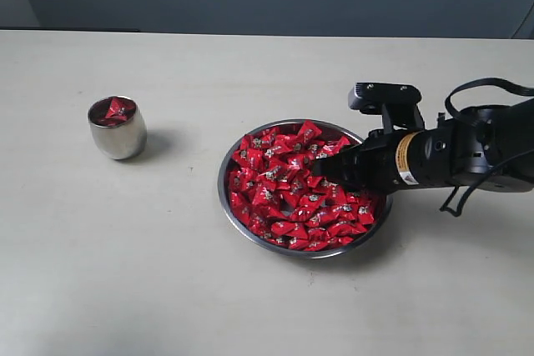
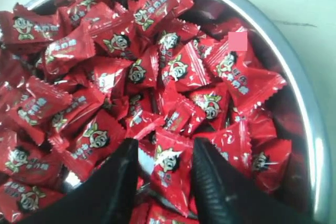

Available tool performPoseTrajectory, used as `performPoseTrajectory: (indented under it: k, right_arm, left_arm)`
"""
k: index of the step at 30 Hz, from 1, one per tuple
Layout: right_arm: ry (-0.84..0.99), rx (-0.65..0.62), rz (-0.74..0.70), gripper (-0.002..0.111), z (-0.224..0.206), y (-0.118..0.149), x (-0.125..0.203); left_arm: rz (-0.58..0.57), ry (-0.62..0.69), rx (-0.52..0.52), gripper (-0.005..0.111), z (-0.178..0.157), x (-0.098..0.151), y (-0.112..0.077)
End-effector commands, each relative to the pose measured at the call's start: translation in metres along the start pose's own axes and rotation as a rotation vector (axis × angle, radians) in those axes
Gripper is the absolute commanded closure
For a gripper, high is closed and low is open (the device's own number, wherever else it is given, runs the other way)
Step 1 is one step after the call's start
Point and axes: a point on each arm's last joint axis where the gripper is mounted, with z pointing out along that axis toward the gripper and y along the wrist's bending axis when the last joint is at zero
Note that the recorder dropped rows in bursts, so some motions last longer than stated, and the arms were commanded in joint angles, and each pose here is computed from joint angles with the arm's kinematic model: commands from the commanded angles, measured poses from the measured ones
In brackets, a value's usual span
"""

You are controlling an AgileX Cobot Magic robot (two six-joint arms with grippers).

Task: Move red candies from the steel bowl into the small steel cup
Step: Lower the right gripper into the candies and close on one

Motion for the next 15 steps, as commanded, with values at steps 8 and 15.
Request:
performPoseTrajectory:
  k: [8,15]
  right_arm:
    - [0.054,-0.004,0.005,0.073,0.02,-0.004,0.008]
    - [0.085,0.003,0.023,0.073,0.032,-0.007,0.011]
  left_arm:
    - [0.0,0.0,-0.001,0.106,0.0,0.001,0.0]
    - [0.0,0.0,-0.001,0.106,0.0,0.001,0.0]
